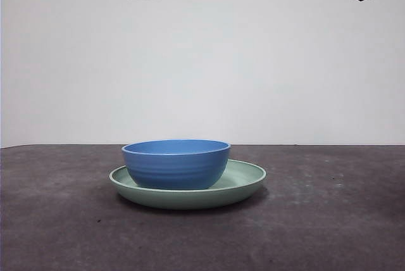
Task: Pick up the blue bowl, put it on the green plate, put it on desk
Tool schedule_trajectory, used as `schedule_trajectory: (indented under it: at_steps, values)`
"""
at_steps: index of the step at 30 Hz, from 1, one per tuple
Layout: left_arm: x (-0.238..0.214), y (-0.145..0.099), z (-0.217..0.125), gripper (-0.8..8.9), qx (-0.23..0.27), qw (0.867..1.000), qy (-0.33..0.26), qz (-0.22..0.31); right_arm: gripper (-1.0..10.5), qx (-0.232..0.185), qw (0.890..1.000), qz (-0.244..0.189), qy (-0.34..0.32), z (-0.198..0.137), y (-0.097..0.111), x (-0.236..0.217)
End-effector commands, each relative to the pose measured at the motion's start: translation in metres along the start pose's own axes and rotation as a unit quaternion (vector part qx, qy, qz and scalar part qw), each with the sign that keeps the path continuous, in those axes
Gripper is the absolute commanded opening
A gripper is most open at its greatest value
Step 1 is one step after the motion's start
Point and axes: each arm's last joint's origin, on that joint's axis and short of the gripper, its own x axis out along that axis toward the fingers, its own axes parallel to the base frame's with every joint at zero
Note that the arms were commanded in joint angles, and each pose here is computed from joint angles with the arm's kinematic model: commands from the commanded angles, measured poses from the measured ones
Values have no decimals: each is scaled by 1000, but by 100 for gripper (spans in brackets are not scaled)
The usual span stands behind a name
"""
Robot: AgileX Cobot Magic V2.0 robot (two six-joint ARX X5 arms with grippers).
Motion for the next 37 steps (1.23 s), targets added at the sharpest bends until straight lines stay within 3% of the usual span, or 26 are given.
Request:
schedule_trajectory:
  at_steps: [1,15,22,37]
  values:
    - [1,0,-12,8,2,1000,9,4,8,-12,1000,3,-7,4,2,-1]
    - [2,0,-49,8,-1,999,52,4,8,-11,1000,3,-7,4,2,-1]
    - [1,0,-60,8,-5,994,108,4,8,-12,1000,3,-8,5,2,-1]
    - [1,0,-60,8,-5,994,107,4,8,-12,1000,3,-8,5,2,-1]
